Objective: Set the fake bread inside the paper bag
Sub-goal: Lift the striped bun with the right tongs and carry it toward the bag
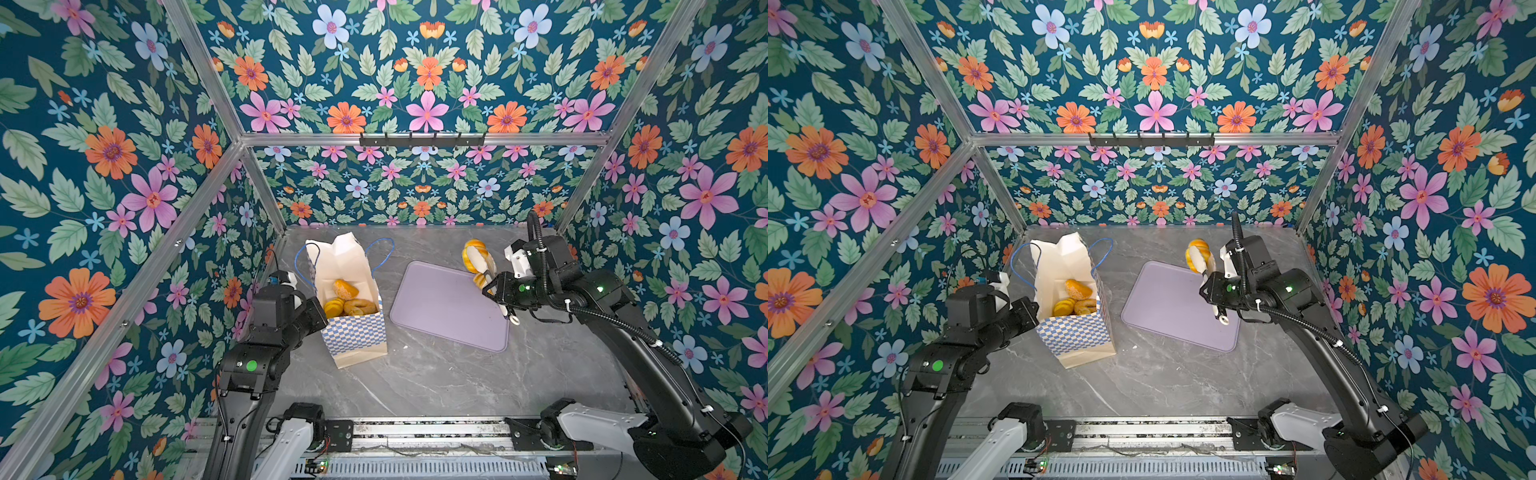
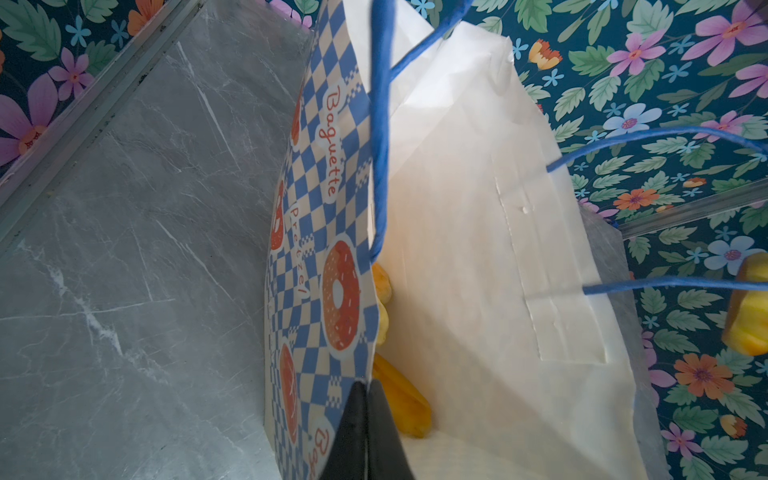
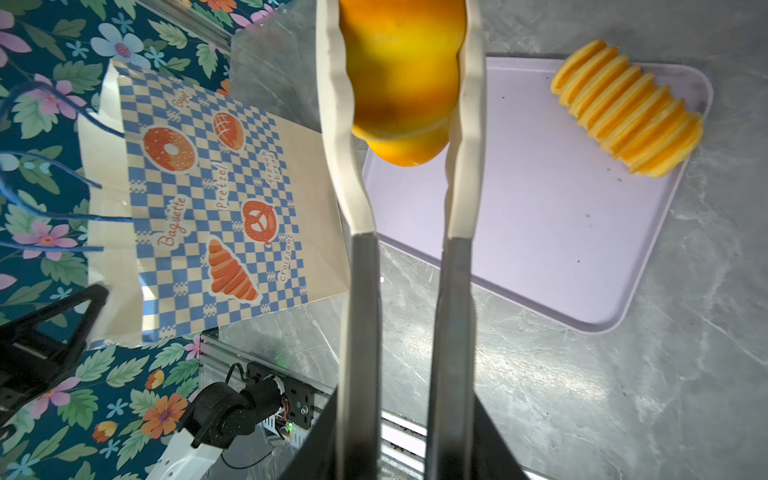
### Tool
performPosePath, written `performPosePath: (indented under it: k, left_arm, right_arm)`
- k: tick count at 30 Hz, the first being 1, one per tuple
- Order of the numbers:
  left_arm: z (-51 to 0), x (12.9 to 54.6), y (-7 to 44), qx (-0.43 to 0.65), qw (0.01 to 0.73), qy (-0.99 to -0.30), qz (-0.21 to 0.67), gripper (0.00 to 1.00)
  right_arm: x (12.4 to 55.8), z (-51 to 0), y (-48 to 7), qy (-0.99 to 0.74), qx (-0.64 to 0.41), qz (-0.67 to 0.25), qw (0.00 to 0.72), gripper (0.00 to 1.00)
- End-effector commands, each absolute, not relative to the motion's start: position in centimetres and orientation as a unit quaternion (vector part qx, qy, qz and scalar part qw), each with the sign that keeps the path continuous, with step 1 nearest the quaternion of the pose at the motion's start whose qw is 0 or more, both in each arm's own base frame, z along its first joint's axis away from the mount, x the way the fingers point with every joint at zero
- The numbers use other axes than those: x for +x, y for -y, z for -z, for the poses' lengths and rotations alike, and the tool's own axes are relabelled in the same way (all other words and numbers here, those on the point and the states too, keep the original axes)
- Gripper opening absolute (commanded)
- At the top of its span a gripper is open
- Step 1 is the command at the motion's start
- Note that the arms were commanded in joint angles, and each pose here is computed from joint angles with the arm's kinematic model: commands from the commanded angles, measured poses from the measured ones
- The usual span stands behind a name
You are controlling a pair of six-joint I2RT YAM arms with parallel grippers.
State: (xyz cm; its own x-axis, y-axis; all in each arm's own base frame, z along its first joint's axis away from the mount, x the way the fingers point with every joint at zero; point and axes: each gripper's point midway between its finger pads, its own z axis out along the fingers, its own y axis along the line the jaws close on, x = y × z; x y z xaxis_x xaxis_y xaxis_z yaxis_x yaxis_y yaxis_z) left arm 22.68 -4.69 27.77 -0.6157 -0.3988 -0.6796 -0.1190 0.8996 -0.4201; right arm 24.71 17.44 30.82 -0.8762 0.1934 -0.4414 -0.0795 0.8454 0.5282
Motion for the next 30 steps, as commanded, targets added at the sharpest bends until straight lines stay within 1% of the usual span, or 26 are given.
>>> performPosePath:
  k: [1, 11, 30]
  left_arm:
    - [-28.0, 22.9, 4.7, -0.148, 0.418, -0.880, 0.171, 0.07]
    - [-28.0, 22.9, 4.7, -0.148, 0.418, -0.880, 0.171, 0.07]
    - [-28.2, 22.7, 4.6, -0.150, 0.419, -0.879, 0.171, 0.06]
  right_arm:
    - [25.1, -33.1, -19.0, -0.911, 0.014, -0.310, 0.272, 0.36]
    - [23.8, -36.9, -22.7, -0.885, -0.051, -0.354, 0.299, 0.35]
    - [22.1, -39.5, -27.0, -0.863, -0.125, -0.379, 0.311, 0.34]
